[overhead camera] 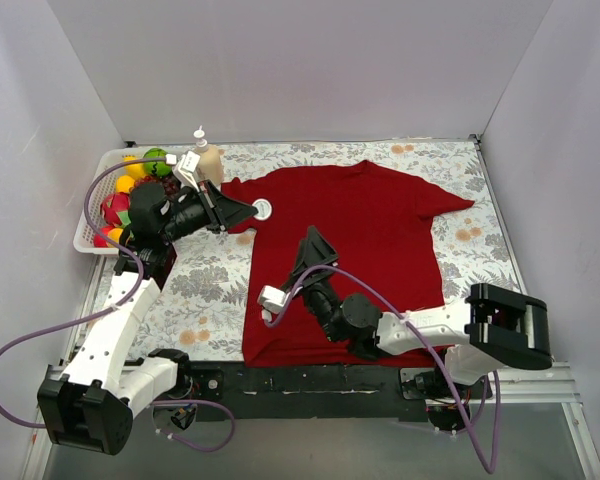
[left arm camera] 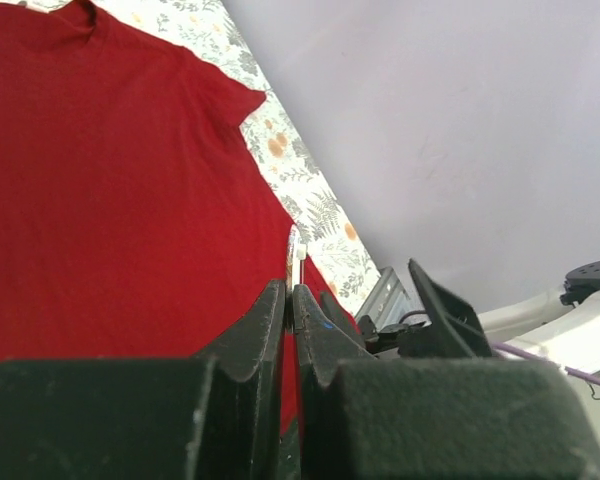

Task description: Pin the brooch onto the clothing

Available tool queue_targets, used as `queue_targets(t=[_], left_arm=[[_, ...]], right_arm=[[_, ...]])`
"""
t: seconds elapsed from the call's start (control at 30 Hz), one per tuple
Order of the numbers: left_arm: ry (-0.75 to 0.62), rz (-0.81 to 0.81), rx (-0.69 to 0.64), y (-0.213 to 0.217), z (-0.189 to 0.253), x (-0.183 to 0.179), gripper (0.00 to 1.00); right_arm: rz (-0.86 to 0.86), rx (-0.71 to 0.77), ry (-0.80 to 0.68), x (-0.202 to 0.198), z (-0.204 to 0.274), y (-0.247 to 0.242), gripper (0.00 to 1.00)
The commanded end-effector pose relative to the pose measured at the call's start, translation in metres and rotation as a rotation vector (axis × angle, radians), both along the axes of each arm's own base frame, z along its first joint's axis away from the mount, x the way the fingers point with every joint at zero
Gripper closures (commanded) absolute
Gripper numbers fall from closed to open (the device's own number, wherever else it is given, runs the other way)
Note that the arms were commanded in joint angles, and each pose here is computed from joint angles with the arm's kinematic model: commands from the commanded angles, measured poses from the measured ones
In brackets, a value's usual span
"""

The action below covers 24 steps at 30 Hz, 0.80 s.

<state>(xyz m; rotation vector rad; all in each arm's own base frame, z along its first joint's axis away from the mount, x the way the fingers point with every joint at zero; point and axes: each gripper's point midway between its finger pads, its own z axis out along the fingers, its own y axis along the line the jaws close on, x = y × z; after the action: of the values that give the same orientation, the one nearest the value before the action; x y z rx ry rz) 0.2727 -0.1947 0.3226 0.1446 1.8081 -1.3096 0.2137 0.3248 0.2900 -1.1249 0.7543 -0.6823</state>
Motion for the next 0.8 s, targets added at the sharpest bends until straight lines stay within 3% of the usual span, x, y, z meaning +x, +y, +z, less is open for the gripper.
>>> queue_targets(t=[0.0,0.33,0.77], left_arm=[[-0.052,0.024,0.040,0.005,0.010,-0.004,1.00],[-0.018,0.030,0.081,0.009,-0.010,-0.010,1.00],[0.023,0.007,0.094,0.008,-0.032,-0.017,1.00]], right_arm=[[0.050,0.592,0.050,-0.006,0.055,-0.050,0.34],[0.201,0.598,0.365,0.005,0.025,-0.024,0.36],[0.476,0.831,0.816,0.026,0.033,-0.037,0.34]])
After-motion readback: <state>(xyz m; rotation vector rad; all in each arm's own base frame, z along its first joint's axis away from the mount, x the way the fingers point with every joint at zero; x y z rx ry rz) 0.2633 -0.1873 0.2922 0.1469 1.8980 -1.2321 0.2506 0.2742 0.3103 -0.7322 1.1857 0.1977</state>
